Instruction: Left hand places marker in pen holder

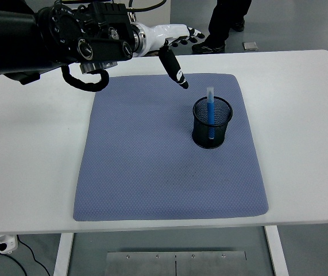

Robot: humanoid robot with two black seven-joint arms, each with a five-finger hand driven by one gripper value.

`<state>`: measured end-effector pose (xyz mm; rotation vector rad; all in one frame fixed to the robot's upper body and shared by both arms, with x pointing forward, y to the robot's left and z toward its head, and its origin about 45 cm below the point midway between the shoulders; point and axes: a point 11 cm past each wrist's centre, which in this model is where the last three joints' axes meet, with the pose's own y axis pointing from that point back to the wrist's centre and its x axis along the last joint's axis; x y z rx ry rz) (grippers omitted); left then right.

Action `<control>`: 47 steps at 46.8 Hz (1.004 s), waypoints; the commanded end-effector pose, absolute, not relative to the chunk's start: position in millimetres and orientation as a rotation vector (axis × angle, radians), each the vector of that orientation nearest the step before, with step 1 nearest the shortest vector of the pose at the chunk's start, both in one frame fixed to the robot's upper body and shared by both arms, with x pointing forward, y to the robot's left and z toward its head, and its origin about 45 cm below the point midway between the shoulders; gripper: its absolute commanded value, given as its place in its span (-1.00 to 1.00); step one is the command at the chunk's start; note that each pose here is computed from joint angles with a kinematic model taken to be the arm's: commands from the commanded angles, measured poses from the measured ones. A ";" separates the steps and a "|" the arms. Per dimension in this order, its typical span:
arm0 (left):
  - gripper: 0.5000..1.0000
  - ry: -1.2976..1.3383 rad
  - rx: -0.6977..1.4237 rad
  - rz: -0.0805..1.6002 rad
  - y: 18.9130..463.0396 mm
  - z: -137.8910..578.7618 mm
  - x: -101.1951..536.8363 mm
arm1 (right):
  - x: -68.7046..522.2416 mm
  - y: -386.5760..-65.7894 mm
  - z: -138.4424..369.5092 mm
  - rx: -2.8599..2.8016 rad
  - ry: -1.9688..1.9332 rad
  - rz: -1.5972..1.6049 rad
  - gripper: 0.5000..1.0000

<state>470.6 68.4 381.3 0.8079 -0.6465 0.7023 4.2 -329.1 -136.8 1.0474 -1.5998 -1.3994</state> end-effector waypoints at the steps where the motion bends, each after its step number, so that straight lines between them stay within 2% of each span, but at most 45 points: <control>1: 1.00 -0.629 0.795 0.737 77.3 385.0 476.0 | 4.2 -329.1 -136.8 1.047 -1.600 -1.400 1.00; 25: 1.00 -0.494 0.703 0.898 121.2 397.3 493.9 | 4.1 -329.0 -136.8 1.048 -1.599 -1.399 1.00; 47: 1.00 -0.264 0.530 1.073 192.2 394.7 504.3 | 4.1 -329.0 -136.8 1.048 -1.599 -1.399 1.00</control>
